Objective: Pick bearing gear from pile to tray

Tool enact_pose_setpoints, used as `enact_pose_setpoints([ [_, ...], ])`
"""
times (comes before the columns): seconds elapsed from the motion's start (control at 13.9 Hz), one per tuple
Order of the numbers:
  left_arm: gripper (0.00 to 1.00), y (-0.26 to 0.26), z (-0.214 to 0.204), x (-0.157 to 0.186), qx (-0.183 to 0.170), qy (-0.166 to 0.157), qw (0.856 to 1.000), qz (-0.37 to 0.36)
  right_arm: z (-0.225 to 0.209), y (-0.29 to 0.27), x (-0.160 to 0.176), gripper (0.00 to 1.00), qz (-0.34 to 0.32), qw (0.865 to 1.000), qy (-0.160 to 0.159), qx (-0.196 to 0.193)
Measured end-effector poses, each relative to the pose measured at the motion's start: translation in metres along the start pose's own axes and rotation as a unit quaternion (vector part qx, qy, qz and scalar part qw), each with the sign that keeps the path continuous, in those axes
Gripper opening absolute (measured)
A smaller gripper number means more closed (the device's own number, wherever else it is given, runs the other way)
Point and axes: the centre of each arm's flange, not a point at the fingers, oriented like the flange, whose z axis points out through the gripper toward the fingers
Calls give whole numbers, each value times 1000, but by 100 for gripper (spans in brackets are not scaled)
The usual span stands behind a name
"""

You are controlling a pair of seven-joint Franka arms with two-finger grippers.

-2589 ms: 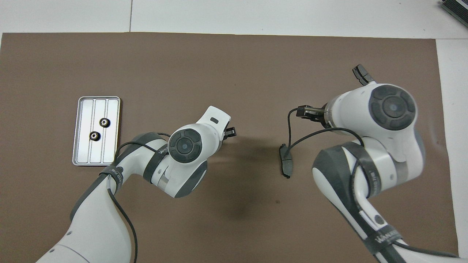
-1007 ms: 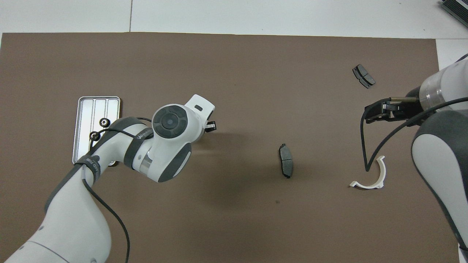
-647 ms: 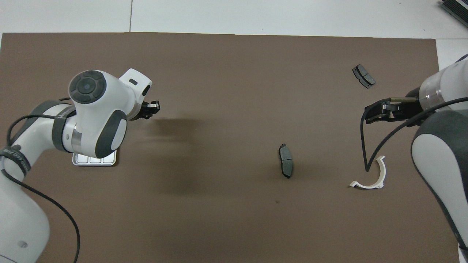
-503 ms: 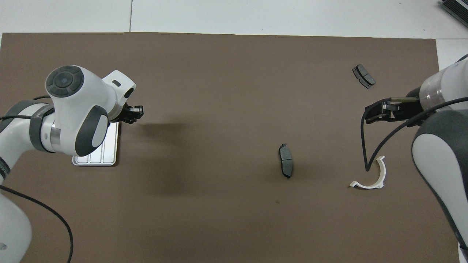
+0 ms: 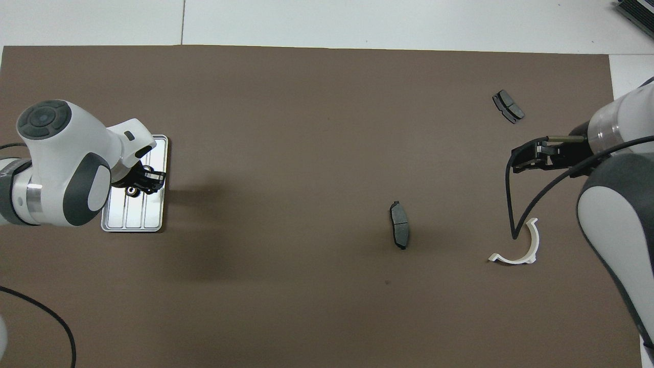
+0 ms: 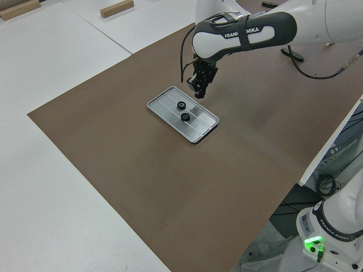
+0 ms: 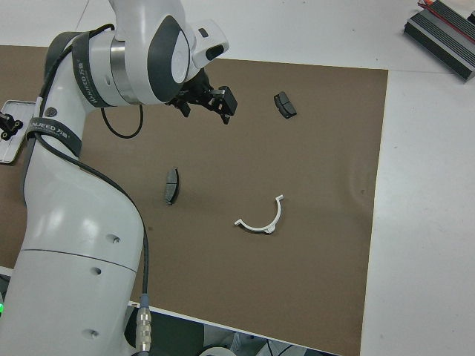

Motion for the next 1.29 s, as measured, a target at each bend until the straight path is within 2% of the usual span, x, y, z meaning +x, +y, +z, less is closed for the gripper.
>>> enact_pose_setpoints([
  [0.14, 26, -3, 4, -4, -1, -6, 1000, 18, 0, 0, 0, 100, 0, 1000, 0, 0],
  [0.22, 33, -2, 6, -5, -1, -8, 1000, 23, 0, 0, 0, 100, 0, 1000, 0, 0],
  [0.36, 54, -1, 5, -6, -1, -8, 1000, 28, 0, 0, 0, 100, 0, 1000, 0, 0],
  [0.58, 93, -1, -15, -7, 3, 7, 1000, 29, 0, 0, 0, 100, 0, 1000, 0, 0],
  [0.65, 100, -2, -29, -8, 5, 9, 1000, 28, 0, 0, 0, 100, 0, 1000, 0, 0],
  [0.93, 100, -6, -115, -18, 12, 5, 1000, 20, 0, 0, 0, 100, 0, 1000, 0, 0],
  [1.29, 100, -6, -185, -25, 8, 47, 999, 5, 0, 0, 0, 100, 0, 1000, 0, 0],
])
